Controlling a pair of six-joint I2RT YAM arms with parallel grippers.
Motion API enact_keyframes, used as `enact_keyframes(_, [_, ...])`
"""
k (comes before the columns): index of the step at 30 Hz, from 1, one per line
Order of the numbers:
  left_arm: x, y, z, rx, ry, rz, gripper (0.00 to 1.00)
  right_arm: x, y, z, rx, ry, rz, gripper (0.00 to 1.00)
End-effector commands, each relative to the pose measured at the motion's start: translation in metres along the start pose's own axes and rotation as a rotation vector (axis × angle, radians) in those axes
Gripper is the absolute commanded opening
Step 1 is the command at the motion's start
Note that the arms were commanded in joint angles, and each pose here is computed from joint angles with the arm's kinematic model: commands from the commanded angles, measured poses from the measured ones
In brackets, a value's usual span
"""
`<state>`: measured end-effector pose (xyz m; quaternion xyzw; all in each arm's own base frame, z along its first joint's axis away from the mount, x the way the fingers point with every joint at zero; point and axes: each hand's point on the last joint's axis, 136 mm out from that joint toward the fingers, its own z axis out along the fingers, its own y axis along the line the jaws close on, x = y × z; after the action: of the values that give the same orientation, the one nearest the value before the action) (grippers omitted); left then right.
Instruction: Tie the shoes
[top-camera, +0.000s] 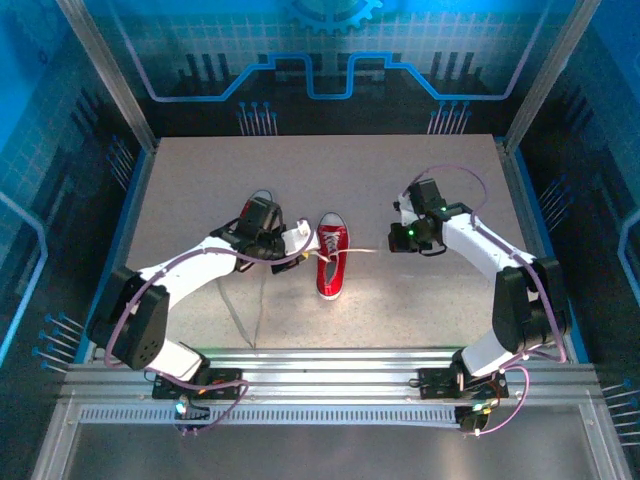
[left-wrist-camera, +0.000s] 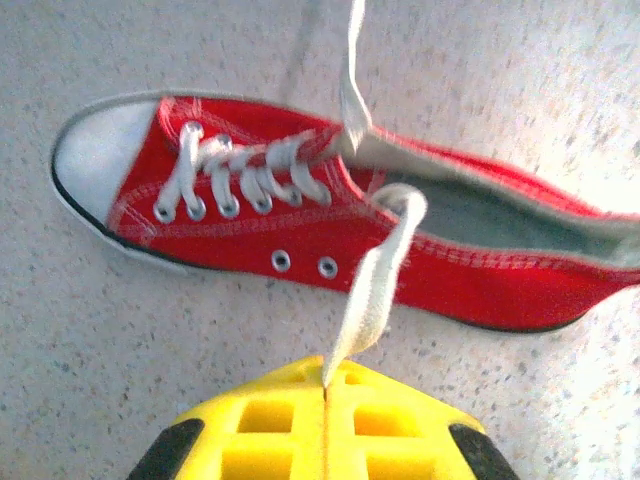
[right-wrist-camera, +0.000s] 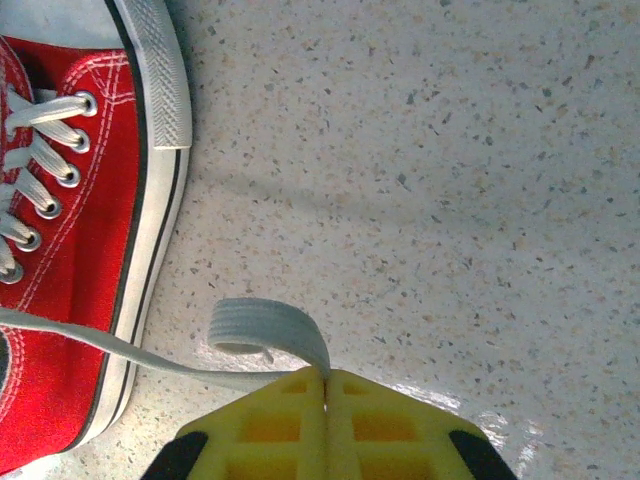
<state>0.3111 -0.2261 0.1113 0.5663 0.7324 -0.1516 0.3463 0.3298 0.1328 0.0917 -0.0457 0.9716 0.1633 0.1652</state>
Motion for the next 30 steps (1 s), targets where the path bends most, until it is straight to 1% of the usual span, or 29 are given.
enact_keyframes(1, [-0.031, -0.002, -0.016, 0.051, -0.092, -0.064, 0.0, 0.001, -0.002, -0.007, -0.017, -0.015, 0.013, 0.0])
enact_keyframes(7, [-0.068, 0.003, -0.026, 0.106, -0.199, -0.149, 0.0, 0.003, -0.001, -0.004, -0.029, -0.002, 0.021, 0.0])
enact_keyframes(12, [-0.08, 0.001, -0.021, 0.166, -0.259, -0.216, 0.0, 0.001, 0.001, -0.004, -0.039, 0.001, 0.021, 0.0])
enact_keyframes(19, [-0.088, 0.001, -0.013, 0.212, -0.314, -0.276, 0.0, -0.004, 0.004, -0.006, -0.045, 0.0, 0.016, 0.0])
enact_keyframes(23, [-0.086, -0.002, -0.011, 0.222, -0.319, -0.28, 0.0, -0.026, 0.01, -0.011, -0.056, -0.025, -0.001, 0.0])
enact_keyframes(25, [-0.085, -0.005, -0.011, 0.228, -0.323, -0.276, 0.0, -0.047, 0.022, -0.013, -0.082, -0.05, -0.023, 0.0])
enact_keyframes(27, [-0.084, -0.008, -0.012, 0.227, -0.328, -0.27, 0.0, -0.064, 0.038, -0.011, -0.107, -0.06, -0.061, 0.0])
enact_keyframes(30, [-0.084, -0.013, -0.015, 0.224, -0.34, -0.263, 0.0, -0.083, 0.079, -0.001, -0.158, -0.047, -0.156, 0.0])
